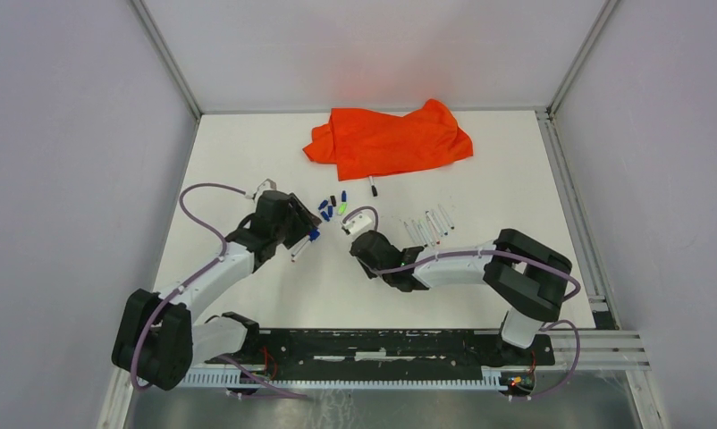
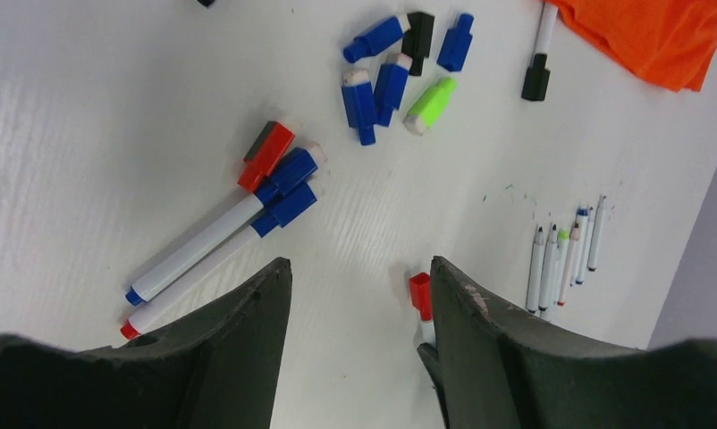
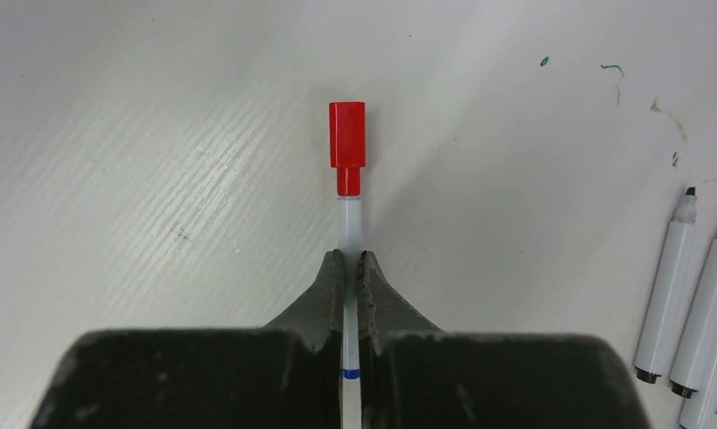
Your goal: Open the pen caps
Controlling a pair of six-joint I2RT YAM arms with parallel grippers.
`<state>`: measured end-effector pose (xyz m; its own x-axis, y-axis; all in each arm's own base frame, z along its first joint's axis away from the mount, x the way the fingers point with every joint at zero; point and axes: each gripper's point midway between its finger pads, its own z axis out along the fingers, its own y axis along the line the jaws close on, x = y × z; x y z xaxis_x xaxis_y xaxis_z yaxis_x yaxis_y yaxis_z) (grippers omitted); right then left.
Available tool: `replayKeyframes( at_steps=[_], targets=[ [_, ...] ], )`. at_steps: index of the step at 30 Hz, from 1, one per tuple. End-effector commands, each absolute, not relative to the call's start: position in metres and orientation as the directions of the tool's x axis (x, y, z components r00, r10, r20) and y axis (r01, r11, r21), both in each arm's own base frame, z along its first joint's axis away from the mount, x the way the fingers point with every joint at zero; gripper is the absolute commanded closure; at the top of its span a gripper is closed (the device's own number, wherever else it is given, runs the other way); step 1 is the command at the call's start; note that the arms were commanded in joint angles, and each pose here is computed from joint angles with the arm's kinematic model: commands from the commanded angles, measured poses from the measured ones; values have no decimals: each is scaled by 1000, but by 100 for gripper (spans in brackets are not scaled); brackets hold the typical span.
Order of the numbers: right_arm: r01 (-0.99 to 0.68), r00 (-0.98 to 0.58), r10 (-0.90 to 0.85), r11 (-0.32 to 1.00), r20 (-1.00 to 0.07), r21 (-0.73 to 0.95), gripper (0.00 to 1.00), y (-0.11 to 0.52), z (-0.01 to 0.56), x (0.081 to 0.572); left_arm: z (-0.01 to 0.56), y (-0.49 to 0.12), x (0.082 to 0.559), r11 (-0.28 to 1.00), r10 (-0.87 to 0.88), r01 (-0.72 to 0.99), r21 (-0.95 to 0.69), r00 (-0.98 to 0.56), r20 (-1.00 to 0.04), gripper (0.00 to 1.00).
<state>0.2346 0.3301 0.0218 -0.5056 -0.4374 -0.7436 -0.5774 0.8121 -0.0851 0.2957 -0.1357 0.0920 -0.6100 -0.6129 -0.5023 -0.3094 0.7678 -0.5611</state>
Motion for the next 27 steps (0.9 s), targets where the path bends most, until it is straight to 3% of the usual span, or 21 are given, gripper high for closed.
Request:
replayKeyframes(
  at_steps=[1, 17, 27],
  targets=[
    [-572, -441, -358, 819, -823, -50, 100, 343, 60, 246, 93, -164, 291, 744, -580, -222, -630, -682, -446, 35],
    [-606, -410, -280, 795, -868, 30, 100, 361, 79, 242, 82, -208, 275, 766, -511, -182, -616, -754, -413, 34],
    [-635, -410, -227, 766, -883, 99, 100, 369, 91, 232, 89, -228, 279, 704, -579, -187, -685, -709, -402, 34]
  ],
)
